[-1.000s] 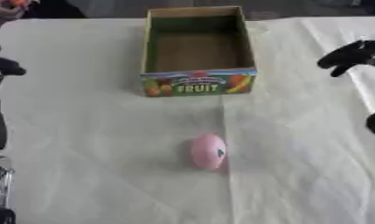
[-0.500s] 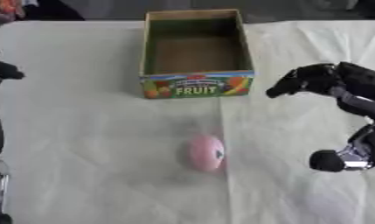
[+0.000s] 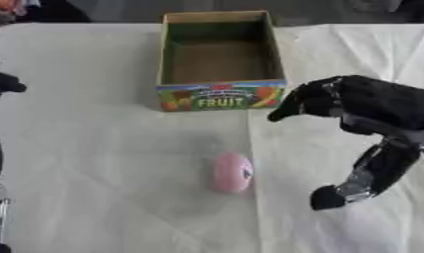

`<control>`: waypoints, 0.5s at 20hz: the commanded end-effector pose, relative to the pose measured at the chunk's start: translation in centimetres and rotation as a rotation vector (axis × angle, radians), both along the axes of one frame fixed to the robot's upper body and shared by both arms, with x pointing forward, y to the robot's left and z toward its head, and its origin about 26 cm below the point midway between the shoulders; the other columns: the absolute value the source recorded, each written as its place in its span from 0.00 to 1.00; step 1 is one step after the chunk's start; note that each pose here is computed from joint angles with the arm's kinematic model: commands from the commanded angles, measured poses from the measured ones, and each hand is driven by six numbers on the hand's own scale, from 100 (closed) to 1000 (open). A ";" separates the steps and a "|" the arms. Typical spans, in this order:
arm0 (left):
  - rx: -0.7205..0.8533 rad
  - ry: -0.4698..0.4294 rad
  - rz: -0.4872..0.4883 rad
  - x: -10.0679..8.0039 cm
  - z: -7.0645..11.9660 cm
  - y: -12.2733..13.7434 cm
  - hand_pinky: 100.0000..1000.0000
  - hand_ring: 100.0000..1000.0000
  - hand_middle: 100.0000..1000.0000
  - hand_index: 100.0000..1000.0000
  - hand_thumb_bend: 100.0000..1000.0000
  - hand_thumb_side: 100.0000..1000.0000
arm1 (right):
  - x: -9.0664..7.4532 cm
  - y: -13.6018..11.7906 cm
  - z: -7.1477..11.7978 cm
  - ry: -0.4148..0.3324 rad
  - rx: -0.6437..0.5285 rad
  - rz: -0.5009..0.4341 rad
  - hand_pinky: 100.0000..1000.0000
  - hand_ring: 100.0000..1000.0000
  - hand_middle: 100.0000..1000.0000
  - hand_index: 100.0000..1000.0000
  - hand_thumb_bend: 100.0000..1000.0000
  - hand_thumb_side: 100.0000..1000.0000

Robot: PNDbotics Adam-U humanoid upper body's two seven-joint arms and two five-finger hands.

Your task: Pick up objects on the table and place them in the box.

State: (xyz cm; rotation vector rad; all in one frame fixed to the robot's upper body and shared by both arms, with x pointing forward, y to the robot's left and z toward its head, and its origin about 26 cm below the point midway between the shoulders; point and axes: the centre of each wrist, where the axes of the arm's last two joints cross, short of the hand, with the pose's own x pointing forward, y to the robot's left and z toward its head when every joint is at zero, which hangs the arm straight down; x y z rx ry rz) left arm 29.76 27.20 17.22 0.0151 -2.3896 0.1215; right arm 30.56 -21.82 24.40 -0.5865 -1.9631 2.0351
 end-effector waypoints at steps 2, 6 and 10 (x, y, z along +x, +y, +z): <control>0.027 -0.028 -0.009 -0.3 0.8 0.1 0.47 0.46 0.52 0.70 0.00 0.91 | -0.3 1.0 0.4 -0.019 -0.082 -0.035 0.56 0.75 0.68 0.87 0.74 1.00; 0.029 -0.027 -0.013 -0.3 0.8 0.0 0.47 0.46 0.52 0.69 0.00 0.92 | -0.4 1.5 0.3 0.024 -0.129 -0.074 0.57 0.77 0.70 0.89 0.78 0.86; 0.030 -0.026 -0.017 -0.3 0.8 0.0 0.47 0.46 0.52 0.69 0.00 0.91 | -0.3 1.9 0.7 0.044 -0.131 -0.118 0.56 0.76 0.69 0.90 0.72 0.92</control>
